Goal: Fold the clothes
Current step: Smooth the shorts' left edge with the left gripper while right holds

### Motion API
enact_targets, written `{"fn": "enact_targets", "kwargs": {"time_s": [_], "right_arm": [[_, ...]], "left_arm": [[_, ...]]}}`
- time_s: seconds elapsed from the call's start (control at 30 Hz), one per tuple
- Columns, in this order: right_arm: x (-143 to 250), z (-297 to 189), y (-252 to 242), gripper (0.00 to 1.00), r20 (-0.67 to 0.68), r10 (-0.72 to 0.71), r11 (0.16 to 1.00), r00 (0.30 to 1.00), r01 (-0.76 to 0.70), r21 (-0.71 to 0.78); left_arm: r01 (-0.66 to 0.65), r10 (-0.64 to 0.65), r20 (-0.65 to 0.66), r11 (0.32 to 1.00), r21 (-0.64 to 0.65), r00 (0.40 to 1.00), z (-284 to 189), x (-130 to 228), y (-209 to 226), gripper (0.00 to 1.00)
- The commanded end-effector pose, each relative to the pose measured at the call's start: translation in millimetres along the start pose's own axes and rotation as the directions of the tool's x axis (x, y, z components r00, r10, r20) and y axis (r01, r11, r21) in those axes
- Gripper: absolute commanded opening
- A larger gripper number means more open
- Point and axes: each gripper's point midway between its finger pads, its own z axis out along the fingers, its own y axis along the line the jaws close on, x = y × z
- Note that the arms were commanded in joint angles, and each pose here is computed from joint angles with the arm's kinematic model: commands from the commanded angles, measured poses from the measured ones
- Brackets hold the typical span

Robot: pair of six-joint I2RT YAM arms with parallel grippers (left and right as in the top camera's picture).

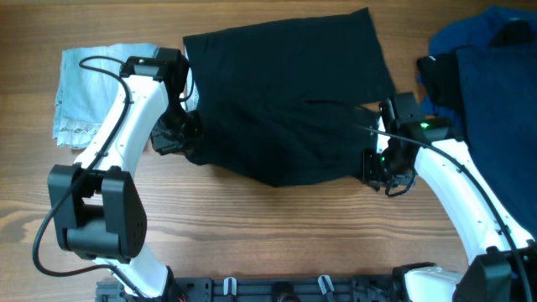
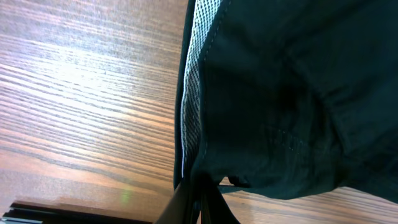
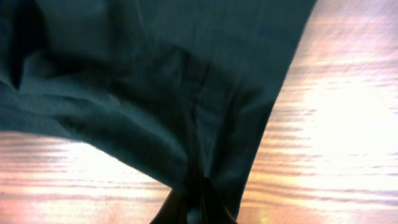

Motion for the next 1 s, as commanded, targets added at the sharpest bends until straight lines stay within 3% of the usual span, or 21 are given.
{"fn": "enact_targets", "kwargs": {"time_s": [0.0,0.1,0.13,0.2,0.27,0.3,0.47,0.53,0.63,0.97], "right_arm": [[22.8,15.4,7.7,0.04,-0.08,0.06,0.996,0.995,-0.065,-0.065],[25.3,17.5,8.1,0.05,-0.089,0.068,0.995,0.994,-0.074,-0.07],[26.7,17.3,7.8,0.06,-0.096,0.077,0.994,0.992,-0.083,-0.067],[30.1,16.3,9.5,0.36,-0.113,0.087,0.993,0.99,-0.096,-0.076],[33.5,10.8,15.7,0.48,-0.138,0.088,0.989,0.987,-0.103,-0.105],[32.0,6.4,16.6,0.51,-0.136,0.088,0.989,0.987,-0.103,-0.106],[-1.2,-38.6,30.2,0.64,-0.026,0.045,0.989,0.999,-0.049,-0.141],[-19.5,-57.8,31.9,0.65,0.051,0.038,0.991,0.998,-0.031,-0.131],[-44.5,-68.5,25.3,0.65,0.164,0.015,0.997,0.986,-0.002,-0.076],[-83.5,-61.2,8.7,0.64,0.273,0.014,1.0,0.962,-0.021,0.023]], "left_arm": [[0.024,-0.025,-0.026,0.999,-0.024,0.999,8.7,5.5,6.0,0.04],[0.025,-0.026,-0.032,0.999,-0.026,0.999,9.3,6.9,6.6,0.06],[0.025,-0.026,-0.036,0.999,-0.028,0.999,9.3,7.9,7.0,0.16],[0.026,-0.028,-0.053,0.999,-0.036,0.998,9.0,12.2,8.9,0.47],[0.026,-0.03,-0.078,0.998,-0.048,0.996,7.5,18.6,11.7,0.7],[0.027,-0.031,-0.081,0.998,-0.049,0.996,4.9,19.2,11.9,0.71],[0.018,-0.019,0.058,1.0,0.017,0.998,-36.0,-6.1,-2.7,0.72],[0.009,-0.016,0.145,0.999,0.051,0.989,-48.9,-23.4,-10.3,0.7],[0.0,-0.016,0.24,0.998,0.065,0.971,-47.0,-49.9,-17.0,0.52],[0.022,-0.031,0.177,0.998,0.052,0.984,20.1,-63.7,-2.7,0.53]]}}
